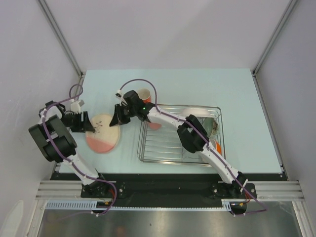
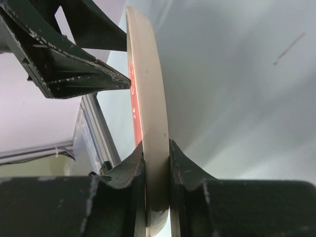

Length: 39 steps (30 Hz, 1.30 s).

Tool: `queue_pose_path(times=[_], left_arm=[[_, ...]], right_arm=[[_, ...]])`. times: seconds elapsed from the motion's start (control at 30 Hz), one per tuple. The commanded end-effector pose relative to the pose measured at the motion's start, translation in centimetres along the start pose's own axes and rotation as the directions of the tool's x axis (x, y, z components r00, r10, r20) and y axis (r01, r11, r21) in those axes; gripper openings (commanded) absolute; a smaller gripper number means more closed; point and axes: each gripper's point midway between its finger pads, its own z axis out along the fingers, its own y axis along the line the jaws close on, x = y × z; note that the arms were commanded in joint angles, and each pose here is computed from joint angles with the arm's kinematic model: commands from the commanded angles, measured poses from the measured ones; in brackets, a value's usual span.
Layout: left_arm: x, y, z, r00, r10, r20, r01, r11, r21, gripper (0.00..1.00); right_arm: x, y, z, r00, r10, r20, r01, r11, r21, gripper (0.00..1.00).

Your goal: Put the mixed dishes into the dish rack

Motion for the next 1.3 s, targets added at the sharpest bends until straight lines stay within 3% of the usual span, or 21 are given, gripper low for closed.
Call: queue_pose_path(times=[0.0,0.17,0.37,0.43,0.5,0.53,0.57,0.77,0.97,1.17,1.27], left_arm=[[-1.8,-8.7,-2.3,0.991,-0.099,0.085,0.068,0.949,0.308,0.65],[-2.5,-8.0,-3.7,0.989,-0.093,0.116,0.058,0.961,0.270,0.65],[-3.8,-9.2,-6.1,0.980,-0.112,0.166,0.058,0.951,0.304,0.71],[-4.3,-10.3,-7.2,0.975,-0.099,0.197,0.030,0.945,0.327,0.80],[-4.2,-12.2,-8.5,0.973,-0.115,0.199,0.030,0.923,0.385,0.92],[-5.3,-13.0,-9.7,0.960,-0.062,0.272,-0.058,0.910,0.411,0.97],[-5.6,-13.8,-10.4,0.958,-0.097,0.269,-0.031,0.899,0.436,1.00],[-7.1,-16.1,-13.4,0.914,-0.040,0.403,-0.143,0.899,0.413,1.00],[-8.0,-17.4,-14.9,0.865,-0.100,0.492,-0.173,0.860,0.480,1.00],[-8.5,-17.4,-15.3,0.839,-0.172,0.516,-0.161,0.828,0.538,1.00],[-8.2,-16.8,-14.5,0.845,-0.193,0.499,-0.138,0.822,0.552,1.00]], right_arm=[[-0.1,13.6,-0.9,0.958,-0.267,0.105,0.285,0.927,-0.244,0.00],[-1.8,15.0,-2.6,0.914,-0.369,0.168,0.398,0.896,-0.199,0.00],[-5.6,17.1,-7.2,0.801,-0.536,0.268,0.571,0.818,-0.069,0.00],[-6.8,18.1,-9.2,0.743,-0.602,0.294,0.632,0.775,-0.008,0.00],[-7.2,18.2,-10.3,0.725,-0.624,0.290,0.646,0.763,0.027,0.00],[-7.7,18.6,-11.4,0.712,-0.635,0.300,0.656,0.754,0.037,0.00],[-7.9,18.6,-12.0,0.711,-0.636,0.300,0.656,0.754,0.041,0.00],[-9.3,18.6,-16.5,0.671,-0.681,0.293,0.673,0.725,0.146,0.00],[-11.5,15.8,-20.6,0.676,-0.684,0.273,0.639,0.729,0.245,0.00],[-15.0,14.6,-30.3,0.608,-0.719,0.335,0.600,0.693,0.399,0.00],[-14.4,15.6,-34.5,0.566,-0.759,0.322,0.616,0.649,0.447,0.00]])
